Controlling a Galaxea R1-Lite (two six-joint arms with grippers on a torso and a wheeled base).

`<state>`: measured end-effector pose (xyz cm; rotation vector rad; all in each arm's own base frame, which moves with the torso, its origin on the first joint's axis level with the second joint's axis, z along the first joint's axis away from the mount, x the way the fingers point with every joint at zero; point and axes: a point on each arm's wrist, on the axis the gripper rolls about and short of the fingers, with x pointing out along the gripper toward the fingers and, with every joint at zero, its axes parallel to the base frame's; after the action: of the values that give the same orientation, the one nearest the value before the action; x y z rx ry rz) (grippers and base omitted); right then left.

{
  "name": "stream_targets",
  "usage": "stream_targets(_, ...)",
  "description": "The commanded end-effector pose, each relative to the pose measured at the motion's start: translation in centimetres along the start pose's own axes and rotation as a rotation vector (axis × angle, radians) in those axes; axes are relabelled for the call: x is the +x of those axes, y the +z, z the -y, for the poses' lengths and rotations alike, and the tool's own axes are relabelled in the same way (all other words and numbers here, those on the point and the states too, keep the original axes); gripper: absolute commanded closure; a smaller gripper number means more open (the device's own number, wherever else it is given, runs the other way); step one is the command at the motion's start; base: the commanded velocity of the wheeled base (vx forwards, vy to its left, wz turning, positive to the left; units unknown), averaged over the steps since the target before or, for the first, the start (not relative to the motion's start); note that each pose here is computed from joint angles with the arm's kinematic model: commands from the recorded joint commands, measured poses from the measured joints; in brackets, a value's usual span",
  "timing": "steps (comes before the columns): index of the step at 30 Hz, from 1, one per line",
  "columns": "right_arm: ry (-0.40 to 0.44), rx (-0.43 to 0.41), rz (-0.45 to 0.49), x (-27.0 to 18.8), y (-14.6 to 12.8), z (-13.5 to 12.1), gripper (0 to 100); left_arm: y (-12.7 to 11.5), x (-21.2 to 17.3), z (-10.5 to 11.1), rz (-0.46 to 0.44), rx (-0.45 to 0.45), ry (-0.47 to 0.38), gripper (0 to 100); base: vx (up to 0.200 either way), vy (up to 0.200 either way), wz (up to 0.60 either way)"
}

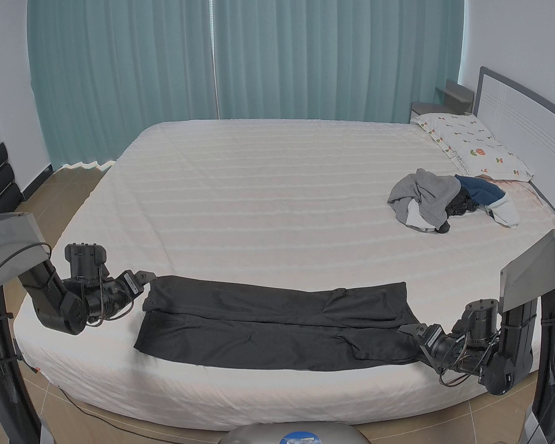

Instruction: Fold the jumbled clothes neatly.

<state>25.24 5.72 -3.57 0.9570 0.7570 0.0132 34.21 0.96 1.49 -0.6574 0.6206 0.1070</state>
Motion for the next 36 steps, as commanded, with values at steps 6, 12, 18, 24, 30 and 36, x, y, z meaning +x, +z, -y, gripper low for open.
stream_targets(6,0.009,-0.003,0.004,0.1,0.0,0.0,0,4.6,2.2,3.2,-0.074,0.123,-0.072,0,0.000,0.000,0.00)
stream_targets(12,0.010,-0.002,0.000,0.0,0.0,0.0,0,2.3,4.1,1.4,-0.185,0.142,-0.058,0,0.000,0.000,0.00)
stream_targets(18,0.006,-0.004,-0.002,0.0,-0.1,0.0,0,2.1,3.8,-0.6,-0.250,0.135,-0.117,0,0.000,0.000,0.00)
stream_targets(24,0.004,-0.004,-0.003,-0.1,-0.1,0.1,0,1.8,3.4,-2.6,-0.292,0.210,-0.152,0,0.000,0.000,0.00)
stream_targets(30,0.000,-0.003,-0.007,-0.2,-0.2,0.1,0,0.9,4.5,-3.5,-0.304,0.234,-0.151,0,0.000,0.000,0.00)
stream_targets(36,-0.001,-0.005,-0.009,-0.2,-0.3,0.2,0,0.4,5.9,-3.8,-0.284,0.250,-0.155,0,0.000,0.000,0.00)
